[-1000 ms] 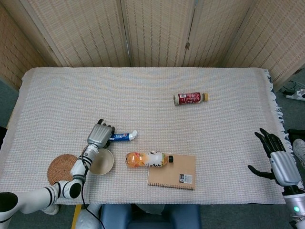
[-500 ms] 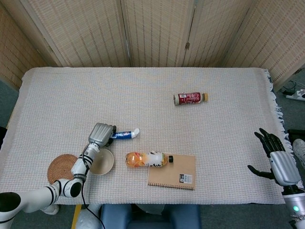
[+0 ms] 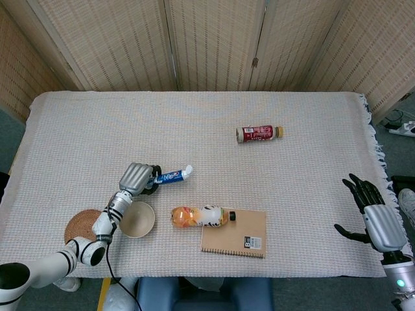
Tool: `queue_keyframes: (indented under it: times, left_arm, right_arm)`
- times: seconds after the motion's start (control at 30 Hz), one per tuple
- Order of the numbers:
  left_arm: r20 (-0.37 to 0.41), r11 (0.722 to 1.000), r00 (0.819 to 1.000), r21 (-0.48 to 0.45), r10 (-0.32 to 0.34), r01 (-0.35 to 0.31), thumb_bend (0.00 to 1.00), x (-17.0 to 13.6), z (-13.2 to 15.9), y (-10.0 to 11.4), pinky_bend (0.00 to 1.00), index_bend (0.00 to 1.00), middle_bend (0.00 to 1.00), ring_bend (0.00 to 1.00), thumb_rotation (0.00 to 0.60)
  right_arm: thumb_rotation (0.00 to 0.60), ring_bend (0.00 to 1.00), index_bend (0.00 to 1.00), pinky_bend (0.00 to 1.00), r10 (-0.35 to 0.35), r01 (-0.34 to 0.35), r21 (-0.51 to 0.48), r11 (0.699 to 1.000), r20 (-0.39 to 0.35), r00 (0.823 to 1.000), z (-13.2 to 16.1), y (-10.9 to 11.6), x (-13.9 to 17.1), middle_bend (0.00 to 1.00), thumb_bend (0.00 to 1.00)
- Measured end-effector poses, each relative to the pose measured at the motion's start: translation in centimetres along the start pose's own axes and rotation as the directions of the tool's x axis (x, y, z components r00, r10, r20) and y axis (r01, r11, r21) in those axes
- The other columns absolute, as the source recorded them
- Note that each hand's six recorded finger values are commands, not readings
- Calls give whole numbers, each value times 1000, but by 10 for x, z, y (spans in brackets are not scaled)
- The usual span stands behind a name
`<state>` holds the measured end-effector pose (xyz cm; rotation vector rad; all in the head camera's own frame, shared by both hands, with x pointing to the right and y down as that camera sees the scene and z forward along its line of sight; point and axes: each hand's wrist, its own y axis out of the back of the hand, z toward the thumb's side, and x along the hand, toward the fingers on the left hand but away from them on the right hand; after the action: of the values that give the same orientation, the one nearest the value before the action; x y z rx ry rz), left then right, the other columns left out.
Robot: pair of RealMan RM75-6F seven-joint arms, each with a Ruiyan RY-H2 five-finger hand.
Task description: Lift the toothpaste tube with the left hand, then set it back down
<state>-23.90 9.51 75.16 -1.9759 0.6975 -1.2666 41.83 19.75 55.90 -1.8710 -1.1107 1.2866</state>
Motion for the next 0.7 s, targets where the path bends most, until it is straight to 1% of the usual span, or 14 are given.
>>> queue_keyframes:
  times: [0.07, 0.17, 0.2, 0.3, 0.37, 0.4, 0.57, 0.7]
  left_arm:
    - [40, 999, 999, -18, 29, -28, 761, -2, 5, 7, 735, 735, 733, 662, 600]
    - [129, 996, 988, -48, 82, -77, 768, -10, 19, 22, 735, 735, 733, 662, 600]
    - [149, 995, 985, -57, 92, -84, 772, -12, 23, 25, 735, 735, 733, 662, 600]
    - [193, 993, 976, -81, 104, -90, 781, -18, 36, 32, 734, 735, 734, 662, 600]
    - [218, 992, 970, -91, 107, -89, 783, -22, 46, 35, 735, 736, 734, 662, 600]
    - [228, 992, 968, -94, 107, -87, 784, -23, 50, 37, 735, 736, 734, 662, 600]
    - [266, 992, 958, -95, 110, -88, 789, -31, 71, 46, 735, 736, 734, 662, 600]
    - [276, 993, 955, -83, 107, -88, 793, -35, 82, 51, 735, 736, 735, 663, 600]
  right_arm:
    - [600, 7, 0, 0, 7, -7, 3, 1000, -44, 999, 12, 1, -5, 42, 247]
    - [600, 12, 25, 0, 25, -25, 2, 1000, -118, 993, 35, 1, -17, 51, 247]
    - [600, 13, 42, 0, 33, -33, 2, 999, -142, 989, 43, 0, -21, 54, 247]
    - [600, 15, 145, 0, 65, -65, 8, 998, -215, 974, 68, -2, -36, 61, 247]
    - [600, 17, 245, 0, 89, -88, 14, 996, -260, 961, 86, -4, -47, 62, 247]
    - [600, 16, 268, 0, 100, -99, 16, 995, -279, 955, 94, -5, -52, 62, 247]
    - [600, 0, 281, 0, 167, -161, 45, 986, -361, 918, 135, -14, -82, 56, 248]
    - [600, 0, 281, 0, 215, -210, 58, 976, -411, 886, 168, -24, -102, 53, 248]
